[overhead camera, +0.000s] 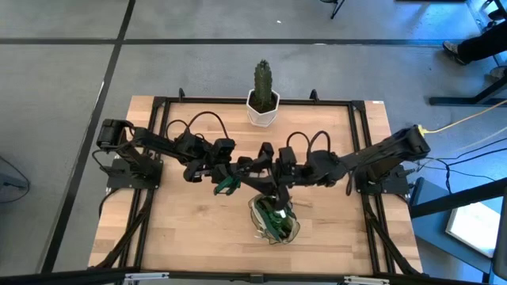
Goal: Pick & Place Garden tools in Gardening bag
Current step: Put the shear scissors into the gardening bag
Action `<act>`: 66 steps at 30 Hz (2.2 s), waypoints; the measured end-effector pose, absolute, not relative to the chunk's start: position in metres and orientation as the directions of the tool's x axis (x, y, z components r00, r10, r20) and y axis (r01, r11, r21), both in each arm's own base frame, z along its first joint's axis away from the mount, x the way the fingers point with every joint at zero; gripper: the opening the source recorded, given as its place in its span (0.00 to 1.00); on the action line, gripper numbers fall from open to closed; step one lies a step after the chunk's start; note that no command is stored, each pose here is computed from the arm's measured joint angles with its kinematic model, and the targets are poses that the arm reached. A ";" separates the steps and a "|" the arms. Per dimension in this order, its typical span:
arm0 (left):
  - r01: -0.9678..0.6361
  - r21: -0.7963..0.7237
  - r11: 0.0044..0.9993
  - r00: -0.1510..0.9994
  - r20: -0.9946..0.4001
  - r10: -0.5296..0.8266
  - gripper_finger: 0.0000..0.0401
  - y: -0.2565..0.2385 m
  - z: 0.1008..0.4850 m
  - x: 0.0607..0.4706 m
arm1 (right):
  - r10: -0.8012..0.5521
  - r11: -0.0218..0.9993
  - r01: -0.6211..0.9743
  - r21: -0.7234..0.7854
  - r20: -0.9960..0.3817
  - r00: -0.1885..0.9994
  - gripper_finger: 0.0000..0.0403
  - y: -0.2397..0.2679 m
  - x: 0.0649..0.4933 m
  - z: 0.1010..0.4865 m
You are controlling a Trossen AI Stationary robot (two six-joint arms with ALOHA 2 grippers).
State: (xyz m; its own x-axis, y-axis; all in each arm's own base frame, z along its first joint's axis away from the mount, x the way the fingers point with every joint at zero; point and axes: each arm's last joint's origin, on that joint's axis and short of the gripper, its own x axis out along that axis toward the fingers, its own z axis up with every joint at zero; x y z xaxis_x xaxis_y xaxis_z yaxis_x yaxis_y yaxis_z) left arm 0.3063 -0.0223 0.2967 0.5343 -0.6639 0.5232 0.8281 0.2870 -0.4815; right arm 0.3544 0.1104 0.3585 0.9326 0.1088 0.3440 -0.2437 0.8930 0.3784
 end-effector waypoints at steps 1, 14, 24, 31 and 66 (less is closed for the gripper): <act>0.828 -0.483 0.285 0.534 0.523 -0.664 0.05 -0.022 0.297 0.306 | 0.117 0.892 -0.251 0.375 0.346 0.931 0.49 0.111 0.357 0.359; 0.827 -0.486 0.283 0.534 0.523 -0.664 0.05 -0.022 0.297 0.306 | 0.146 0.889 -0.287 0.358 0.371 0.917 0.49 0.113 0.360 0.367; 0.828 -0.485 0.280 0.531 0.519 -0.670 0.05 -0.023 0.297 0.306 | 0.119 0.873 -0.277 0.402 0.376 0.919 0.44 0.112 0.360 0.367; 0.829 -0.485 0.277 0.528 0.516 -0.674 0.05 -0.023 0.296 0.306 | 0.114 0.871 -0.273 0.408 0.374 0.921 0.29 0.110 0.361 0.367; 0.433 -0.821 0.373 0.810 0.172 -0.561 0.18 0.050 0.217 0.290 | 0.278 0.853 -0.271 0.446 0.051 0.959 0.03 0.134 0.315 0.378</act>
